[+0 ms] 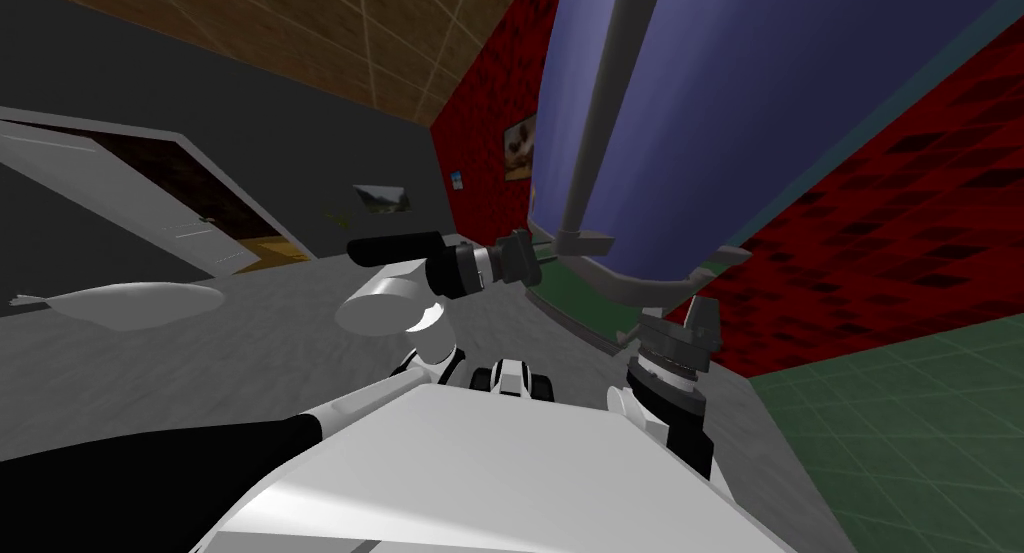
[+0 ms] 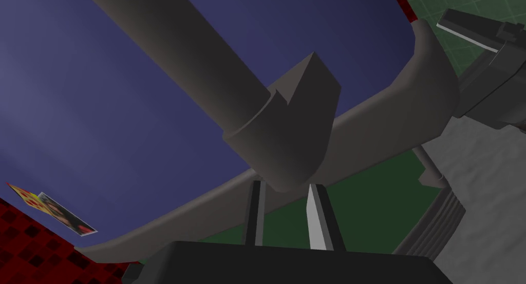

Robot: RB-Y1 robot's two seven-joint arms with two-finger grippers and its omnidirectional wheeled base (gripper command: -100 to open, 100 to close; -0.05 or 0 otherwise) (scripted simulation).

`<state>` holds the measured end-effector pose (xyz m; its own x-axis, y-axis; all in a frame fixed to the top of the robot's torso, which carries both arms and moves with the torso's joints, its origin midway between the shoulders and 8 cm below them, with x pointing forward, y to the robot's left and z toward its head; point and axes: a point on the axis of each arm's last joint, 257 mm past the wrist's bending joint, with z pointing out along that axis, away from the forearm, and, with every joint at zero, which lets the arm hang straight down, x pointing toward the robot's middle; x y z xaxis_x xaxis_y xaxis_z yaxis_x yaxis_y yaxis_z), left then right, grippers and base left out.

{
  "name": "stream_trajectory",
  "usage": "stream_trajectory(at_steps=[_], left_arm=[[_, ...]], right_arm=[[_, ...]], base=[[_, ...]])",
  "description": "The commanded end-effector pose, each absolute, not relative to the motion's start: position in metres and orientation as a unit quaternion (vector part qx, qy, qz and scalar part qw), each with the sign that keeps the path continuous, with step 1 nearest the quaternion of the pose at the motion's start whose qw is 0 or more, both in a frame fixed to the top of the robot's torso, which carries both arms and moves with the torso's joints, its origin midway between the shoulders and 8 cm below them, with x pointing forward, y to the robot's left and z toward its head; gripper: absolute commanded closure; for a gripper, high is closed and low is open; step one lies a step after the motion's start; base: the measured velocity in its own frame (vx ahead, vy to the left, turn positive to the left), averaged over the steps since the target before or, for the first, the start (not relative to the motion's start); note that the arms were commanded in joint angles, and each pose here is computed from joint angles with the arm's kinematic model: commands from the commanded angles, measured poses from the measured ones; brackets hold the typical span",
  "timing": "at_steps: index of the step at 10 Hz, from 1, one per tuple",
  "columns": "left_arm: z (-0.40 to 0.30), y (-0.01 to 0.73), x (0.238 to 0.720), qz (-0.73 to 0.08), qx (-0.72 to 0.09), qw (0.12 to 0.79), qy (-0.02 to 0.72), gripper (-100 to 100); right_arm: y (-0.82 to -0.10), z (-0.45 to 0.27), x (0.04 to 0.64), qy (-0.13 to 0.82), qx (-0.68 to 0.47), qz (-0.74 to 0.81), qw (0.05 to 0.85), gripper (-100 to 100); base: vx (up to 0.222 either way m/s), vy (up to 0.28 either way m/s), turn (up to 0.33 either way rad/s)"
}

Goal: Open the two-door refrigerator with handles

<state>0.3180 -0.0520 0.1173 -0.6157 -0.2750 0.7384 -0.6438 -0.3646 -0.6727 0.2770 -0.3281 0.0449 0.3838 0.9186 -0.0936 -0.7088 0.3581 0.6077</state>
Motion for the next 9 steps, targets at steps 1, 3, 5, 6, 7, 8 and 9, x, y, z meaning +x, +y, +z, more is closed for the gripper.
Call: stream_trajectory(at_steps=[1,3,5,6,7,8,9], left_arm=[[0.123,-0.056,0.306,0.716,0.402,0.142,-0.553,100],[0.124,-0.059,0.299,0.715,0.394,0.152,-0.558,100],[0.124,-0.061,0.292,0.713,0.385,0.162,-0.562,100],[0.125,-0.063,0.285,0.712,0.377,0.172,-0.567,100],[0.125,-0.063,0.285,0.712,0.377,0.172,-0.567,100],[0.126,-0.065,0.277,0.71,0.368,0.182,-0.572,100],[0.126,-0.065,0.277,0.71,0.368,0.182,-0.572,100]], right_arm=[[-0.329,0.045,0.275,0.214,0.243,0.511,0.796,0],[-0.333,0.044,0.271,0.211,0.243,0.509,0.798,0],[-0.335,0.041,0.268,0.212,0.245,0.507,0.799,0],[-0.337,0.04,0.267,0.212,0.246,0.506,0.799,0],[-0.338,0.039,0.265,0.212,0.246,0.505,0.8,0],[-0.339,0.037,0.263,0.211,0.247,0.504,0.801,0],[-0.34,0.037,0.261,0.21,0.246,0.503,0.802,0]], base=[[0.113,0.233,-0.074],[0.091,0.212,-0.059],[0.06,0.26,-0.063],[0.078,0.26,-0.097],[0.104,0.227,-0.071],[0.13,0.23,-0.093],[0.118,0.221,-0.056]])
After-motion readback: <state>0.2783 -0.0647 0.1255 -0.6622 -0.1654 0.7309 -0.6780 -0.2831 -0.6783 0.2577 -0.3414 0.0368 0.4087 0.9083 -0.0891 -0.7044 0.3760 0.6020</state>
